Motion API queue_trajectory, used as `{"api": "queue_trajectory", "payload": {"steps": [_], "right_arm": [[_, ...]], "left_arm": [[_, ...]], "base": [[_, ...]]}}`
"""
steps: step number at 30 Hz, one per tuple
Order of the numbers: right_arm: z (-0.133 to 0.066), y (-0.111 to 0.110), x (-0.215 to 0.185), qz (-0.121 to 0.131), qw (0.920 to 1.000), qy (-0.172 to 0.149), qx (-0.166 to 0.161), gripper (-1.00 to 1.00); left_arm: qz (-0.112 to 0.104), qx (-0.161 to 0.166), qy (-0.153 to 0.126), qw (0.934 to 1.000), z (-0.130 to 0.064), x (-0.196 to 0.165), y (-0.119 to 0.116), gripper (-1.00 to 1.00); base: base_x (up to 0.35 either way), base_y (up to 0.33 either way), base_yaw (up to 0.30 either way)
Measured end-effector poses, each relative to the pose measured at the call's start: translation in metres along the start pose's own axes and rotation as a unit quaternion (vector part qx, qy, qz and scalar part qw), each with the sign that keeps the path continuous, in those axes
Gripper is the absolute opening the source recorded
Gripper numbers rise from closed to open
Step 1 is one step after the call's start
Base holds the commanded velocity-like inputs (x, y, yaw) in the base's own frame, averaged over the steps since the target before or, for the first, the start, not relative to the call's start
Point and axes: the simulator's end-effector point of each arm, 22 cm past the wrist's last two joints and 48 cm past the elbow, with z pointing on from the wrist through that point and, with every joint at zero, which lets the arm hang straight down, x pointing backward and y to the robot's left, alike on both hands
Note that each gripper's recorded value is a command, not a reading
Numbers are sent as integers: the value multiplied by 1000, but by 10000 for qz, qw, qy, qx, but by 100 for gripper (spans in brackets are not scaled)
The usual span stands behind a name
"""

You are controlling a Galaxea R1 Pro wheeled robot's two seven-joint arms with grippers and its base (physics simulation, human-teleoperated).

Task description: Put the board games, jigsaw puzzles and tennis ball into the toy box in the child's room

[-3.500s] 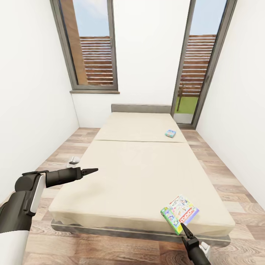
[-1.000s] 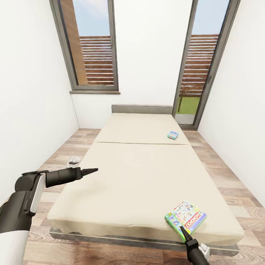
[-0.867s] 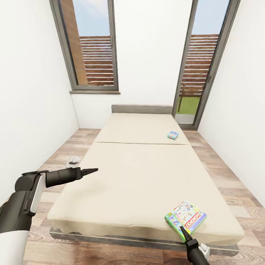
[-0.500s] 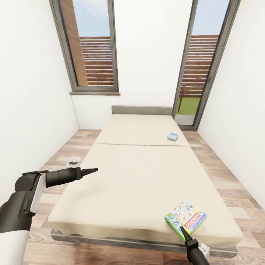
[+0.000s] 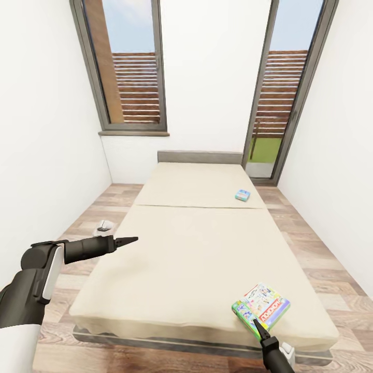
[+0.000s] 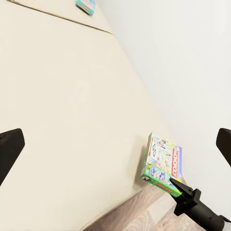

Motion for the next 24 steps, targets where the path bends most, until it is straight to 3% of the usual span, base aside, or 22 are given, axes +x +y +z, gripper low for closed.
{"api": "queue_trajectory", "payload": {"steps": [3,5,7,10,12,17,24], "right_arm": [[0,5,6,-101,9998,162,30,-100],[4,12,28,-384,9973,623,40,-100],[5,18,40,-498,9948,889,30,-100],[8,33,50,-525,9910,1234,-37,-100],[15,59,45,-459,9884,1437,-195,-100],[19,107,22,-500,9856,1534,-502,-100],[17,135,12,-661,9842,1518,-633,-100]], "left_arm": [[-1,1,0,10000,-1,-4,-3,100],[-2,5,-1,10000,-2,-7,-6,100],[-2,3,0,10000,-3,-10,-8,100],[0,-3,3,10000,-5,-14,-10,100],[1,-5,4,10000,-6,-17,-12,100],[1,-7,5,10000,-9,-24,-18,100],[2,-5,7,10000,-12,-33,-25,100]], "base": [[0,0,0],[0,0,0],[0,0,0],[0,0,0],[0,0,0],[0,0,0],[0,0,0]]}}
